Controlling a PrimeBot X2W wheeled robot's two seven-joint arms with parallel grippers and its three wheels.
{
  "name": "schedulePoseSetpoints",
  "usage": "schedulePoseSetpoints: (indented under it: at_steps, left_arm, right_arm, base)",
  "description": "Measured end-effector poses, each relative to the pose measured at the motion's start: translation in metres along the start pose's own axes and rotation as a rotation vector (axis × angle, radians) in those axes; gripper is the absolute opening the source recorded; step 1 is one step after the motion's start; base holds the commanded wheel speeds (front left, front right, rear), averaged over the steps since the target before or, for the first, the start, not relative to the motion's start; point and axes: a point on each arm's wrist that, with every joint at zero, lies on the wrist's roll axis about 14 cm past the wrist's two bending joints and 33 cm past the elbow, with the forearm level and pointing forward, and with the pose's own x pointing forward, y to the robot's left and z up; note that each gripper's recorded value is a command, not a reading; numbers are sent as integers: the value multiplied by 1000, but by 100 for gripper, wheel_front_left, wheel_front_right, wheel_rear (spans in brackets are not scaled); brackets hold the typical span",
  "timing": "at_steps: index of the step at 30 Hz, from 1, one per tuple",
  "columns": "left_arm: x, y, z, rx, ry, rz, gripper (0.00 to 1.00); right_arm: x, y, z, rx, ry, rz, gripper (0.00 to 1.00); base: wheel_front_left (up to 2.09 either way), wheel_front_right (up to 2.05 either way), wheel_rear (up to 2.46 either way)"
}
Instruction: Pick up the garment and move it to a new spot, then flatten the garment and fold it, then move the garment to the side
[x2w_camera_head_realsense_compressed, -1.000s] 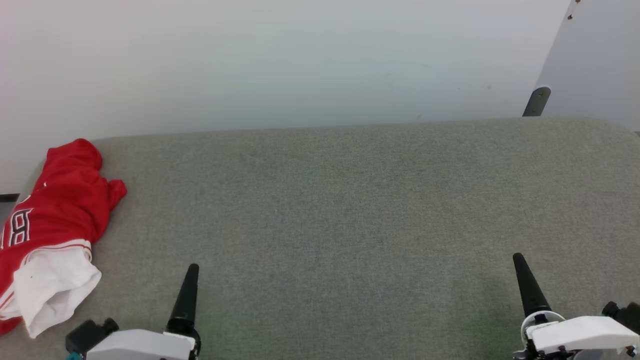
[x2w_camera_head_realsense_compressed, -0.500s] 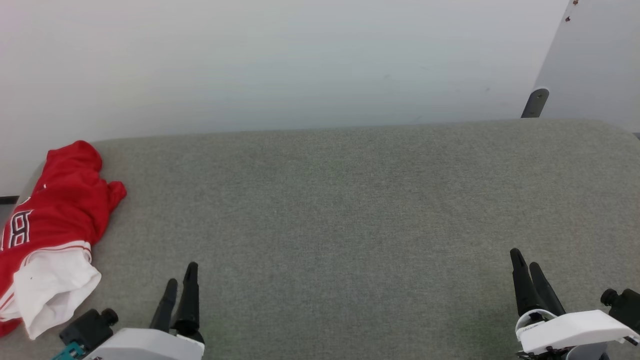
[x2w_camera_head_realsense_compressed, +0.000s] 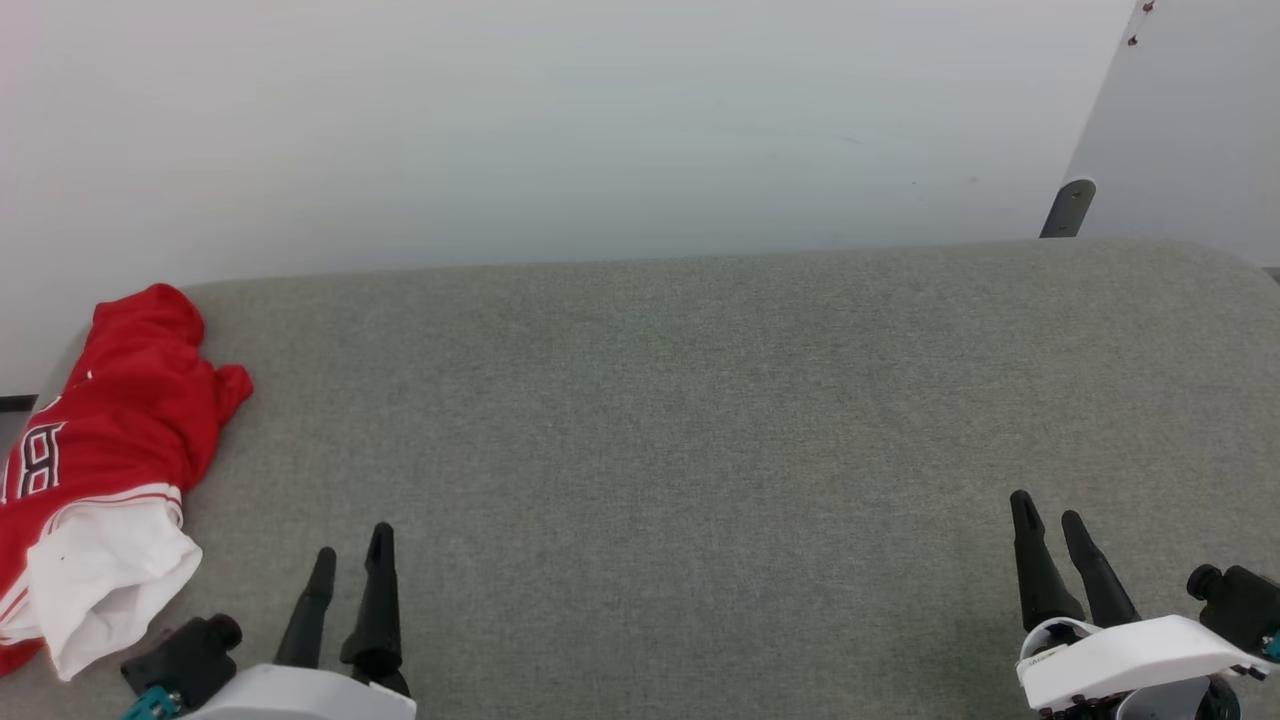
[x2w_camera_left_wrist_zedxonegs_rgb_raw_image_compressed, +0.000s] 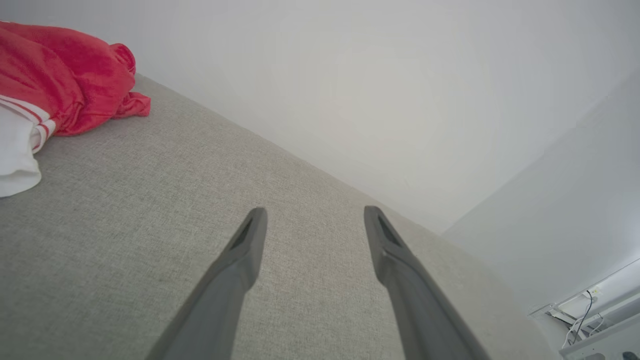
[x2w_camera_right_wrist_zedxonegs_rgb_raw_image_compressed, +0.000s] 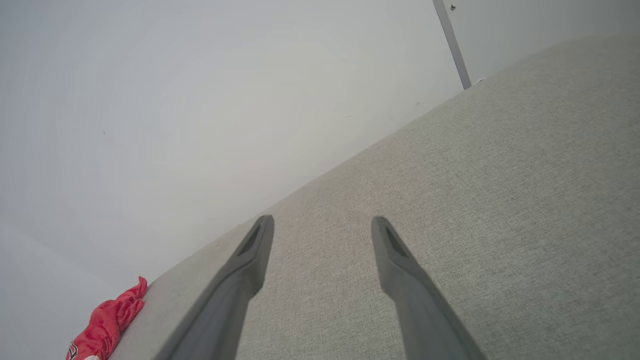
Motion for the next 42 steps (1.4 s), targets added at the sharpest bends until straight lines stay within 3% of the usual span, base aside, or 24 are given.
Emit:
schedulePoseSetpoints:
  at_steps: [42]
  left_arm:
    - [-9,-31,18,366,-126,-147,100]
  right_arm:
    - [0,24,16,-340,-84,89,100]
  base:
    - [0,0,0]
